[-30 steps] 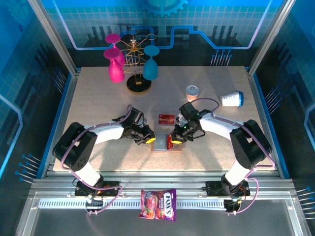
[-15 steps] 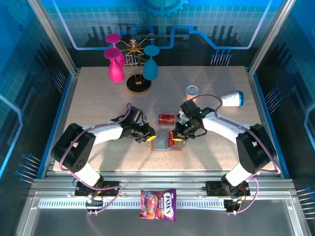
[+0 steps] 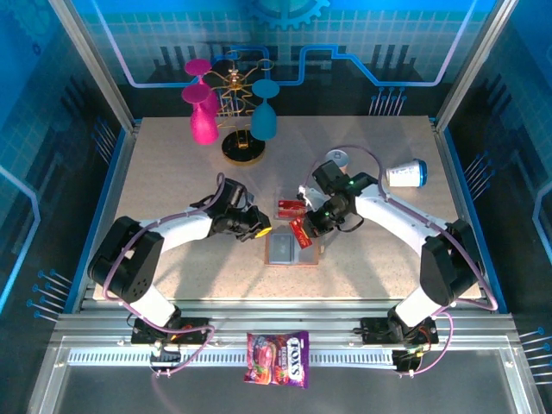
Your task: Take the credit cards out of the card holder
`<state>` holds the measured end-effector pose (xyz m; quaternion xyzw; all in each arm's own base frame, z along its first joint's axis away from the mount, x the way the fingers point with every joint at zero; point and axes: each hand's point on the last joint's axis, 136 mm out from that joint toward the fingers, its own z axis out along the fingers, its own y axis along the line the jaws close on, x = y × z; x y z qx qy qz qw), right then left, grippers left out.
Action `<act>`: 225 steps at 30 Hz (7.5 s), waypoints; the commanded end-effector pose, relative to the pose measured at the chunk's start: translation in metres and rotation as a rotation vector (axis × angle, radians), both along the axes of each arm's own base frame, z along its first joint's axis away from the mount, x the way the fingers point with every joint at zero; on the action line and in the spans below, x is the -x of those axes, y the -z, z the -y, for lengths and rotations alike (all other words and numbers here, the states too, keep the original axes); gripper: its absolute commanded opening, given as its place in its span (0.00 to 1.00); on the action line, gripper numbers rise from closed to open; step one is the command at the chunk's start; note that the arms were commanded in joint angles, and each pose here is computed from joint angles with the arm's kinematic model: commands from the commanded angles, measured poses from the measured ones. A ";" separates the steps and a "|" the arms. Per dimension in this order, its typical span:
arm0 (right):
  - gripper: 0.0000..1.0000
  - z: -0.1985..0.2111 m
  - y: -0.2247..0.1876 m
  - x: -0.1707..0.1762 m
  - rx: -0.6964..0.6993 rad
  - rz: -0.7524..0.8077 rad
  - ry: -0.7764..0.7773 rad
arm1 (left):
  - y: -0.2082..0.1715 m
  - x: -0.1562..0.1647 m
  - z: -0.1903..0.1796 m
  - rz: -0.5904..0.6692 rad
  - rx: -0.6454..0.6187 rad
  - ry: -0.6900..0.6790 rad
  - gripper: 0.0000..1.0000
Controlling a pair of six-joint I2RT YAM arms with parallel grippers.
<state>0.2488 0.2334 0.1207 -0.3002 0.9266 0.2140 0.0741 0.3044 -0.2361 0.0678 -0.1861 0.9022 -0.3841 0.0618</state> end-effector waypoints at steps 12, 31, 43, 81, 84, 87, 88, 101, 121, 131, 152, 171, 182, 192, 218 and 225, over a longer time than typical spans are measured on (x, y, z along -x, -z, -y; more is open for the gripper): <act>0.00 0.028 0.012 0.012 0.329 0.173 -0.681 | -0.020 -0.012 -0.021 0.036 0.002 -0.076 0.16; 0.00 -0.007 0.000 -0.041 0.346 0.187 -0.847 | -0.017 0.000 -0.040 0.031 -0.003 -0.121 0.17; 0.00 -0.030 -0.009 -0.080 0.350 0.217 -0.876 | -0.015 0.014 -0.054 0.034 -0.013 -0.175 0.17; 0.00 -0.011 0.023 -0.122 0.395 0.163 -0.843 | -0.021 -0.006 -0.052 0.044 -0.011 -0.170 0.17; 0.00 -0.011 0.027 -0.121 0.394 0.154 -0.846 | -0.018 -0.003 -0.054 0.040 -0.012 -0.175 0.17; 0.05 -0.011 0.028 -0.125 0.407 0.164 -0.832 | -0.018 0.000 -0.056 0.039 -0.017 -0.178 0.17; 0.09 -0.011 0.028 -0.128 0.414 0.175 -0.827 | -0.018 0.002 -0.057 0.037 -0.022 -0.180 0.17; 0.16 -0.009 0.002 -0.139 0.431 0.284 -0.754 | -0.024 0.000 -0.055 0.040 -0.009 -0.167 0.20; 0.21 -0.021 -0.018 -0.099 0.245 0.343 -0.359 | -0.006 0.004 -0.013 -0.005 0.026 -0.041 0.20; 0.20 -0.050 -0.008 -0.054 0.071 0.227 -0.117 | 0.005 0.007 -0.003 -0.034 0.043 0.003 0.20; 0.04 -0.068 0.024 -0.012 -0.248 -0.144 0.429 | 0.034 0.039 -0.002 -0.100 0.050 0.018 0.12; 0.18 -0.074 0.060 -0.005 -0.246 -0.346 0.489 | 0.054 0.052 0.001 -0.171 0.024 0.048 0.10; 0.24 -0.071 0.072 -0.005 -0.197 -0.363 0.505 | 0.058 0.054 -0.001 -0.186 0.013 0.047 0.10; 0.29 -0.064 0.081 -0.005 -0.138 -0.368 0.513 | 0.060 0.054 -0.002 -0.190 0.001 0.048 0.10; 0.33 -0.050 0.089 -0.002 -0.098 -0.369 0.532 | 0.055 0.053 -0.003 -0.185 -0.018 0.058 0.10; 0.33 -0.045 0.088 -0.004 -0.118 -0.369 0.552 | 0.055 0.052 -0.003 -0.186 -0.025 0.065 0.10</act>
